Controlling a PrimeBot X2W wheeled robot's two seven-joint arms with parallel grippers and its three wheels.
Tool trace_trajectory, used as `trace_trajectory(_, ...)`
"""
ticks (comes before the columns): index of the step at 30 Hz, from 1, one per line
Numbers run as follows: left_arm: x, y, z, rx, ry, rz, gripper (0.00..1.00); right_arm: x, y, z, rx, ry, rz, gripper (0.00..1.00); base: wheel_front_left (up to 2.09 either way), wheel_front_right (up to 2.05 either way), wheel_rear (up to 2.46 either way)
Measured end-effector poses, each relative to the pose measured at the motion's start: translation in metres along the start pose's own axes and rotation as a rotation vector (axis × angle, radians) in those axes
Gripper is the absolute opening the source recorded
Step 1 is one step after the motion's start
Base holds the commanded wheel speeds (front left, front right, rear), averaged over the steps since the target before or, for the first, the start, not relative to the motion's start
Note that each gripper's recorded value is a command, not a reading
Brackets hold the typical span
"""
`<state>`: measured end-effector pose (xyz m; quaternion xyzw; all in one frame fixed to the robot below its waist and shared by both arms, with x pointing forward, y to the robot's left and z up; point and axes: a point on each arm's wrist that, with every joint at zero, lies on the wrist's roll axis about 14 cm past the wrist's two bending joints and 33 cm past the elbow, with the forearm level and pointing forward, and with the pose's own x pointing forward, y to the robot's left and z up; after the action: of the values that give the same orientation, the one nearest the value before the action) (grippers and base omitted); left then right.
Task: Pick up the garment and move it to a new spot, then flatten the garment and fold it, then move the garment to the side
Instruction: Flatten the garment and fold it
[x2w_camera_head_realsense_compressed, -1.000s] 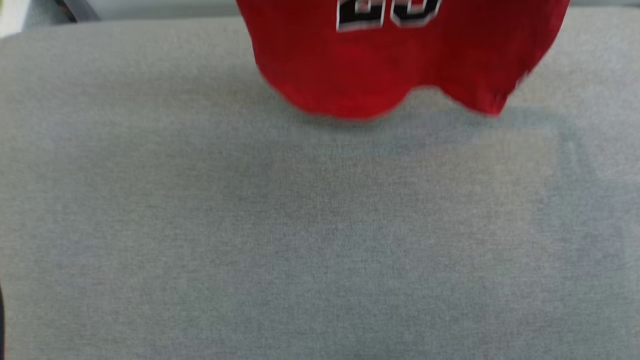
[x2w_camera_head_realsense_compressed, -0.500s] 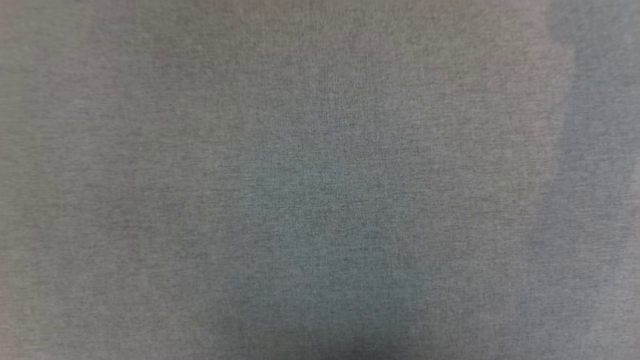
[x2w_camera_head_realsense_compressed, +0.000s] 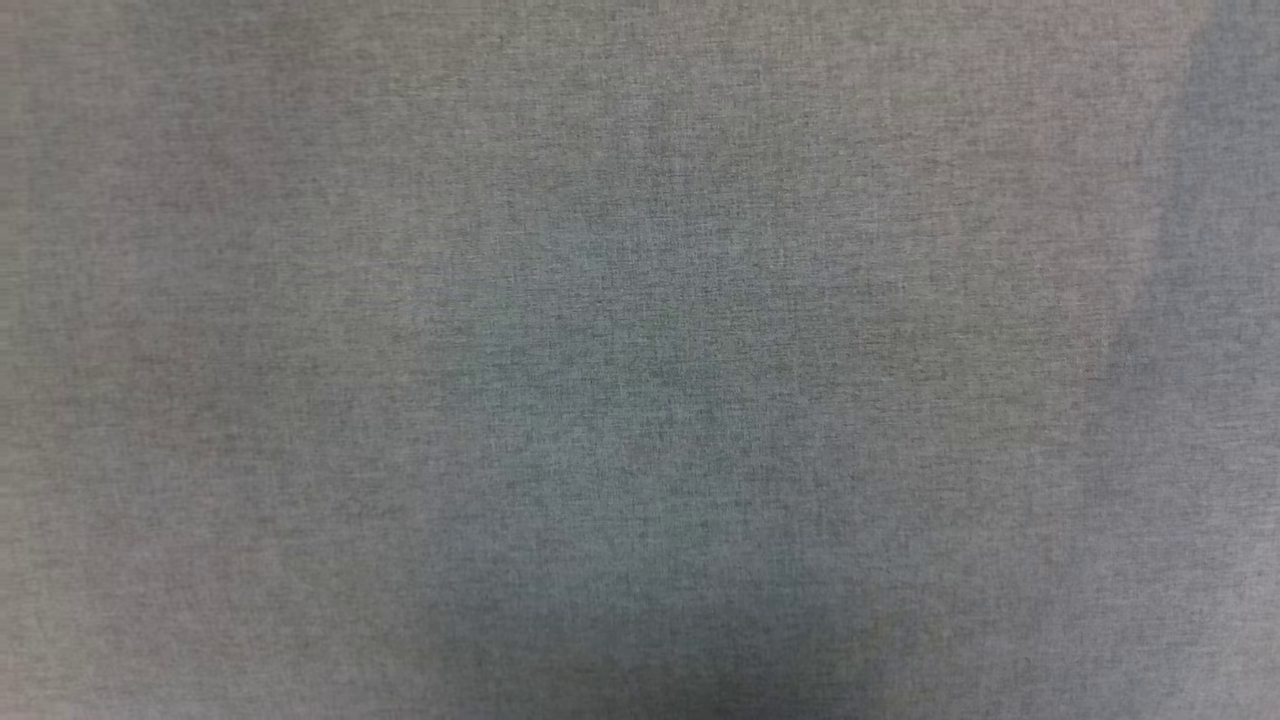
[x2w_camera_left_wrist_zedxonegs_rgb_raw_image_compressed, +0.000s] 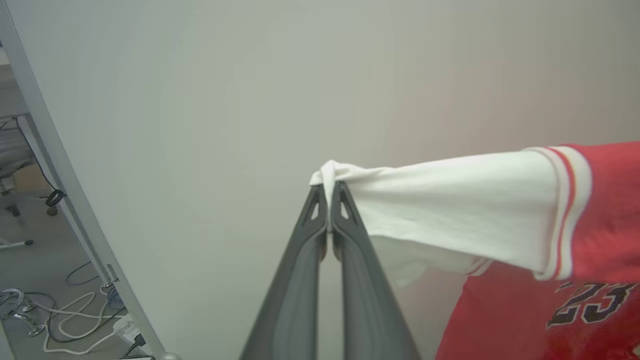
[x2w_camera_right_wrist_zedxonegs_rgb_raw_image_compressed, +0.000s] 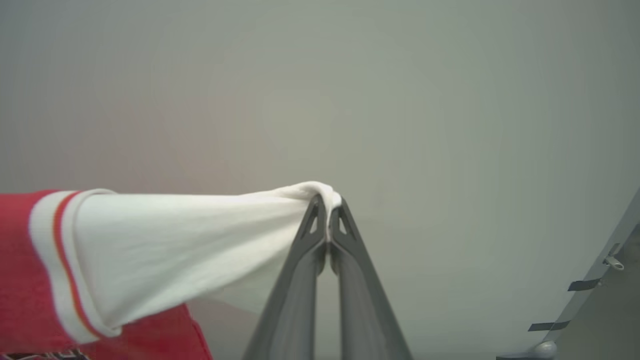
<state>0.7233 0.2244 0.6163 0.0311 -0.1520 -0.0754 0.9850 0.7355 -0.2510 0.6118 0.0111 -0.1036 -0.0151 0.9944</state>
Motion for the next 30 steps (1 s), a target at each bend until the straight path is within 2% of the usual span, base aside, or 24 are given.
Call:
trace_trajectory(5, -0.036, -0.010, -0.043, -0.051, 0.101, -0.012, 0.00, -0.025, 0.003, -0.040, 0.003, 0.103, 0.019, 0.00, 0.00, 0.00, 0.00)
trace_trajectory(10, -0.094, -0.028, -0.094, -0.109, 0.270, -0.028, 0.00, -0.068, -0.001, -0.086, -0.001, 0.255, 0.030, 0.00, 0.00, 0.00, 0.00)
trace_trajectory(14, -0.137, -0.036, -0.114, -0.167, 0.368, -0.017, 0.00, -0.100, -0.005, -0.104, 0.031, 0.345, 0.026, 0.00, 0.00, 0.00, 0.00)
trace_trajectory(15, -0.181, -0.036, -0.117, -0.206, 0.437, 0.011, 0.00, -0.146, -0.008, -0.118, 0.006, 0.465, 0.053, 0.00, 0.00, 0.00, 0.00)
trace_trajectory(20, -0.212, -0.036, -0.109, -0.231, 0.487, 0.024, 0.00, -0.179, -0.021, -0.113, -0.023, 0.531, 0.048, 0.00, 0.00, 0.00, 0.00)
trace_trajectory(25, -0.246, -0.052, -0.105, -0.227, 0.579, -0.041, 0.00, -0.215, -0.031, -0.115, -0.014, 0.629, 0.038, 0.00, 0.00, 0.00, 0.00)
trace_trajectory(30, -0.285, -0.061, -0.104, -0.269, 0.668, -0.053, 0.00, -0.254, -0.037, -0.119, 0.009, 0.719, 0.031, 0.00, 0.00, 0.00, 0.00)
